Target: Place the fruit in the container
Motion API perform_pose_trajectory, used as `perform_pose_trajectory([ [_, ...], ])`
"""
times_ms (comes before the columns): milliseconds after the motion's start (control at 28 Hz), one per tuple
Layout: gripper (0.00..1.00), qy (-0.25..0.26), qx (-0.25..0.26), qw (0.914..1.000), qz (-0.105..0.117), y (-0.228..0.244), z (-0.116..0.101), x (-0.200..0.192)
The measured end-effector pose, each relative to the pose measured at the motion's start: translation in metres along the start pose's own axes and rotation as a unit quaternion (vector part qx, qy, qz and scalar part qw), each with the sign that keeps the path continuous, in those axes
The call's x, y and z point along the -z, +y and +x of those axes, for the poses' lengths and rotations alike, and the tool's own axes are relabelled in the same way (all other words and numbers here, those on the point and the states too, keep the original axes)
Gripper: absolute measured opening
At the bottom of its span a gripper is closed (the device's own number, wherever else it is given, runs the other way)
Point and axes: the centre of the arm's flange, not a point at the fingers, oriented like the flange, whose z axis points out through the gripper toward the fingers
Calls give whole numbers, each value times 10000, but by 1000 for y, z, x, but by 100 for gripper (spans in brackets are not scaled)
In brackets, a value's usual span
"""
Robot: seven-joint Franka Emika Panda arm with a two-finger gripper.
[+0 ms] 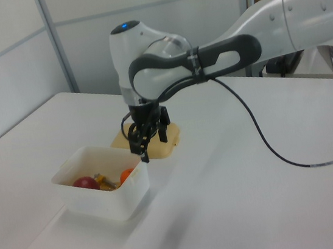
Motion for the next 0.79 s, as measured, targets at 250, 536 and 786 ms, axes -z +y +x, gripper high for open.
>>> perform_pose_trajectory([
  [250, 100, 74, -15, 9997, -245, 45, -2, 21],
  [536, 100, -122, -143, 9989, -420, 88, -8, 29],
  [786, 100, 37, -327, 9987, -396, 118, -17, 56],
])
